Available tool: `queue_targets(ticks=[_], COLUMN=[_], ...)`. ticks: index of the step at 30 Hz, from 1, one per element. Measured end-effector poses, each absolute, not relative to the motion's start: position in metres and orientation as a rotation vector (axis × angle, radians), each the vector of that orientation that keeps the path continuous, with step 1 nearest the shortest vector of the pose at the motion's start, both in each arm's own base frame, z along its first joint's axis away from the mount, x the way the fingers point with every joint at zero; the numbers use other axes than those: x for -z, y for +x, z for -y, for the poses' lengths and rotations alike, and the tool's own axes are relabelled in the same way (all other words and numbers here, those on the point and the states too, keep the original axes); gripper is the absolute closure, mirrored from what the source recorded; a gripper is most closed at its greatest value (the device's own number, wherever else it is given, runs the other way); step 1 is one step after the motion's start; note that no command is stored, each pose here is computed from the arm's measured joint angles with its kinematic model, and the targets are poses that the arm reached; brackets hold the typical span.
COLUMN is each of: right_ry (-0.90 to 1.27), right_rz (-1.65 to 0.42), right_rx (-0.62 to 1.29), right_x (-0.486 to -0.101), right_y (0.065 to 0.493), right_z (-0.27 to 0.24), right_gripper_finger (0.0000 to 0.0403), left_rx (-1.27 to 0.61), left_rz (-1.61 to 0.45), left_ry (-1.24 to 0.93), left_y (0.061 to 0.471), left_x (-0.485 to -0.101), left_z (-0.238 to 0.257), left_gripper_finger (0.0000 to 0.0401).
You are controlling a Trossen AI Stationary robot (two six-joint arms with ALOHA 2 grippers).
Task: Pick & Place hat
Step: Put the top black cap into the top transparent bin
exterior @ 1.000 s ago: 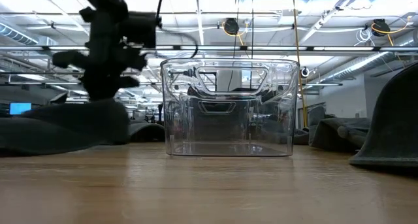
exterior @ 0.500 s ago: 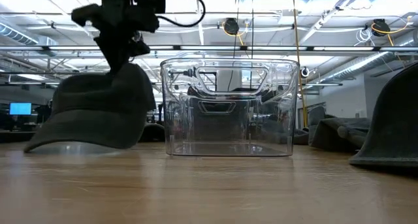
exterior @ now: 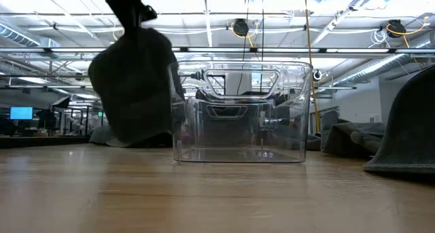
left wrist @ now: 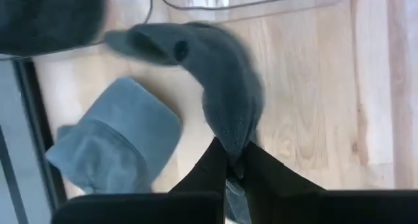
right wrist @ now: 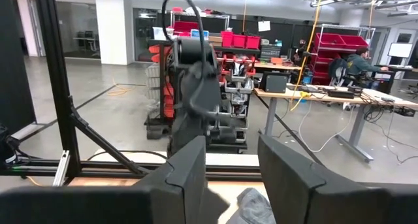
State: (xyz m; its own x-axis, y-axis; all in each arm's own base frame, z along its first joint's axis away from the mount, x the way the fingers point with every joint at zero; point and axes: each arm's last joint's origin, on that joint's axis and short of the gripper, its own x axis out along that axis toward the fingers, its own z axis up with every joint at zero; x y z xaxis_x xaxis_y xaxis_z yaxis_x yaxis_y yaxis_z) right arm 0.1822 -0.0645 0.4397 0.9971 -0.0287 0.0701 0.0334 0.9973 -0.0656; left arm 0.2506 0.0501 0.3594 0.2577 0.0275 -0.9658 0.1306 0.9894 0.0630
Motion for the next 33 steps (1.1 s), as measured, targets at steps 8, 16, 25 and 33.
queue_targets(ticks=[8,16,25,33], right_ry=[-0.067,-0.066,-0.067,-0.067], right_rz=[0.070,0.069,0.069,0.070], right_rx=[0.030,0.030,0.030,0.030], right_x=[-0.440,-0.440,-0.440,-0.440], right_y=[0.182,0.182,0.182,0.182], right_z=[0.064,0.064,0.064,0.064], right_gripper_finger=[0.0275,0.0275,0.0275,0.0275], left_rx=[0.023,-0.043,-0.072,-0.028], left_rz=[-1.201,-1.005,-0.770,-0.602], left_ry=[0.140,0.139,0.152,0.180], left_y=[0.227,0.203,0.189,0.188], left_x=[-0.408,-0.452,-0.495,-0.516], left_z=[-0.043,-0.036,-0.032,-0.030], left_gripper_finger=[0.0397,0.0397,0.0397,0.0397])
